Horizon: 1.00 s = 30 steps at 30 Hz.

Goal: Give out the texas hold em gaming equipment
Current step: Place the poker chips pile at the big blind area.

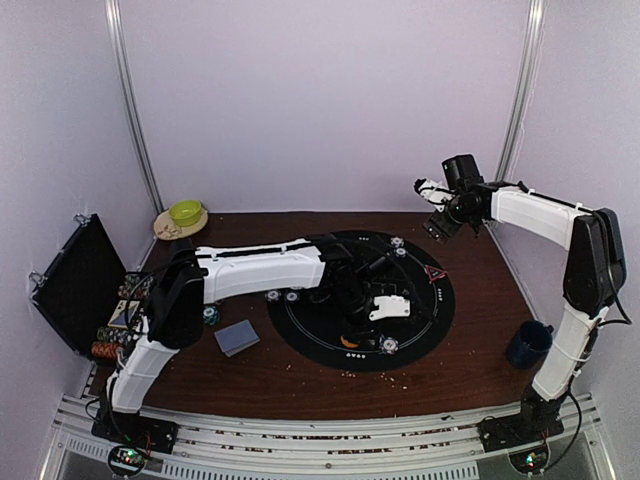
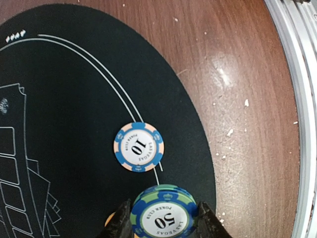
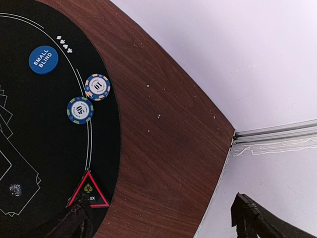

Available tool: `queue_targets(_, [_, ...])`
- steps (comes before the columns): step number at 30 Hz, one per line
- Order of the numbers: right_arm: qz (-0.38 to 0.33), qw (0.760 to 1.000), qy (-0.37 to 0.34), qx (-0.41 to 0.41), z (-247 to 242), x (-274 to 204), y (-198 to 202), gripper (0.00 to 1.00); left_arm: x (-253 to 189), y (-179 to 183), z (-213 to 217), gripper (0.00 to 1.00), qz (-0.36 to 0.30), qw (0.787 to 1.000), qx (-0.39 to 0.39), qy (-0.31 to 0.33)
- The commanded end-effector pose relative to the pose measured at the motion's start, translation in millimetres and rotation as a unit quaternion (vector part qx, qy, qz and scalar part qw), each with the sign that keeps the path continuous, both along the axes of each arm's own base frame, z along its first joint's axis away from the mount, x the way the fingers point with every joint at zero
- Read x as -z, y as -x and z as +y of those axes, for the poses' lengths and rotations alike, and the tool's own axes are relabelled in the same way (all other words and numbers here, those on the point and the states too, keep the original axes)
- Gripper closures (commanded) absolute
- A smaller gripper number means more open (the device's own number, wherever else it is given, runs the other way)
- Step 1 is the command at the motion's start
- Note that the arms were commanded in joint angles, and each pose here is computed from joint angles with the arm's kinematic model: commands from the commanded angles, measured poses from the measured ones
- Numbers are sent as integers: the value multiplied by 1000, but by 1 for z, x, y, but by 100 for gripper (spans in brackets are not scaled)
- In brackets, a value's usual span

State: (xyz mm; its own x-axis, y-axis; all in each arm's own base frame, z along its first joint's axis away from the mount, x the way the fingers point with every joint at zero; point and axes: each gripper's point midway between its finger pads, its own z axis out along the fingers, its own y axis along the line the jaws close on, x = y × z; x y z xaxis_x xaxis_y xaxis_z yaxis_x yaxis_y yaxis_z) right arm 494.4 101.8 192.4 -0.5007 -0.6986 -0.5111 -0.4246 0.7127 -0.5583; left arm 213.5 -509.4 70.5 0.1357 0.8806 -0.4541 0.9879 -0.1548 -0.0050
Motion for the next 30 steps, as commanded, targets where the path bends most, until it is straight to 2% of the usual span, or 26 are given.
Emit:
queue_targets(1, [-15,1000,-16,-3,3,-11,3,0,0,0,-9,81,11,1000,-4,15])
queue_targets(25, [-11,1000,0,-10,13,-4,4,0,51,2,-12,81,27,1000,-3,-15])
queue_targets(30, [-12,1000,4,-11,15,-4,5,0,52,2,-12,76,27,999,-4,-16])
